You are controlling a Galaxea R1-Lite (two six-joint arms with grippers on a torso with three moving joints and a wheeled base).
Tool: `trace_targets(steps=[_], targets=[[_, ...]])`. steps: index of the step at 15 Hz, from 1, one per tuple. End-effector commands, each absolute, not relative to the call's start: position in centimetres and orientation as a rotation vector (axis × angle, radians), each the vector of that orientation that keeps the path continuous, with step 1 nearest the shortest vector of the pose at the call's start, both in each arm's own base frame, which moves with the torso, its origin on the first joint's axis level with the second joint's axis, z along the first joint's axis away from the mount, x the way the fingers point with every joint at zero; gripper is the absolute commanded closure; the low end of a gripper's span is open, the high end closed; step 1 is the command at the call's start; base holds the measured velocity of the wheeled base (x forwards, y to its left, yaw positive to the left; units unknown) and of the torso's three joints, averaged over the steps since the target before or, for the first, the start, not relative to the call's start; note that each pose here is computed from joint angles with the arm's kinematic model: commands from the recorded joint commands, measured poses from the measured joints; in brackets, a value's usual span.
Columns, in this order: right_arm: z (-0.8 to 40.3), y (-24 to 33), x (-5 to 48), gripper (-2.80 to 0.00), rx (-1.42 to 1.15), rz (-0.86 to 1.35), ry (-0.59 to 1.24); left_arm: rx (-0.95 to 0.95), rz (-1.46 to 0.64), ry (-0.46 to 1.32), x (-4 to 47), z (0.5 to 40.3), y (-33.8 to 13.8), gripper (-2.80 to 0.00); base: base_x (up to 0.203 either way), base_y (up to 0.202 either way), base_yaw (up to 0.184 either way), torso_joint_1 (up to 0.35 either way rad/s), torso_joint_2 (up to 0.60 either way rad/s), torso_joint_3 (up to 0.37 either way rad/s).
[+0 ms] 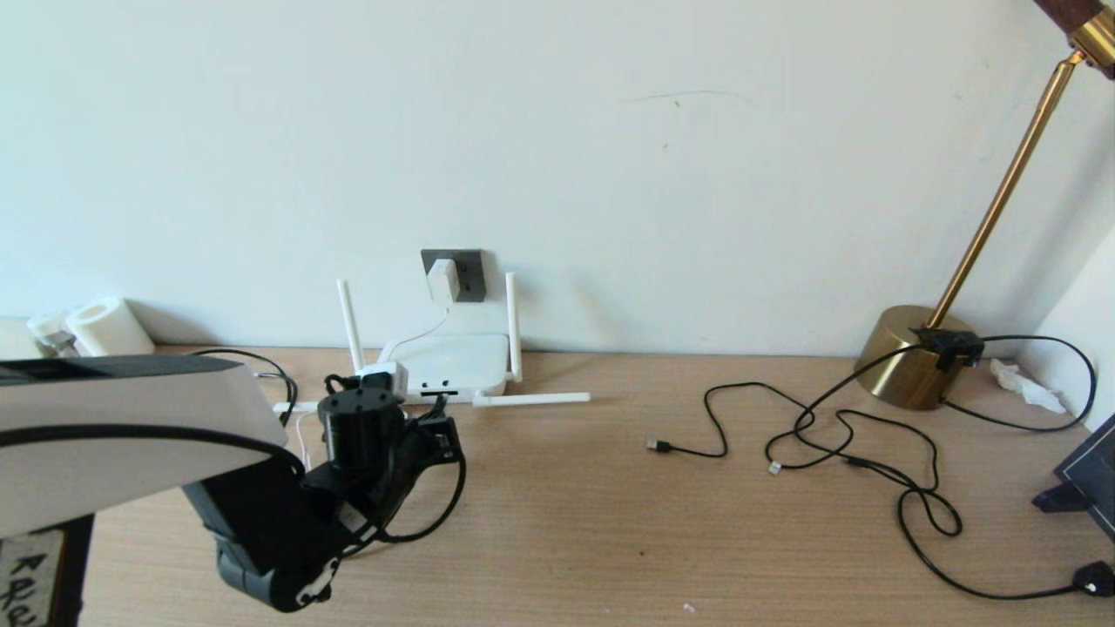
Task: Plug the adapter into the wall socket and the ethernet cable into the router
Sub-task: Align cable and router interface
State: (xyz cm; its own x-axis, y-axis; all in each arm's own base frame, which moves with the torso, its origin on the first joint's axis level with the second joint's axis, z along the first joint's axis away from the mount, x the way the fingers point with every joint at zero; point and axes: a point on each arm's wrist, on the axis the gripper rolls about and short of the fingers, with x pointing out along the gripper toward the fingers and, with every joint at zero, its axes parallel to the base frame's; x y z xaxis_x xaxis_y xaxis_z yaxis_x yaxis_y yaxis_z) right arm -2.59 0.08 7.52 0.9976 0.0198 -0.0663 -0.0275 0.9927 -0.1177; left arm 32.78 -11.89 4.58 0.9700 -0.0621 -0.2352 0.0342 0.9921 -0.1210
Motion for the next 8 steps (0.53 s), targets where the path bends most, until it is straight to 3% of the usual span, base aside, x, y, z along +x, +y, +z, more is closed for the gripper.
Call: trace_targets(steps=[1,8], targets=[[7.51,0.08,-2.58,0.00,-0.120,0.024,0.066,-0.120,-0.047,0.235,32.81,4.59,-11.90,0.00,0.000,0.000,0.000,0.000,0.00,0.000],[7.51,0.09,-2.58,0.00,-0.120,0.026,0.066,-0.135,-0.045,0.235,32.81,4.62,-11.84,0.00,0.000,0.000,0.000,0.000,0.00,0.000]])
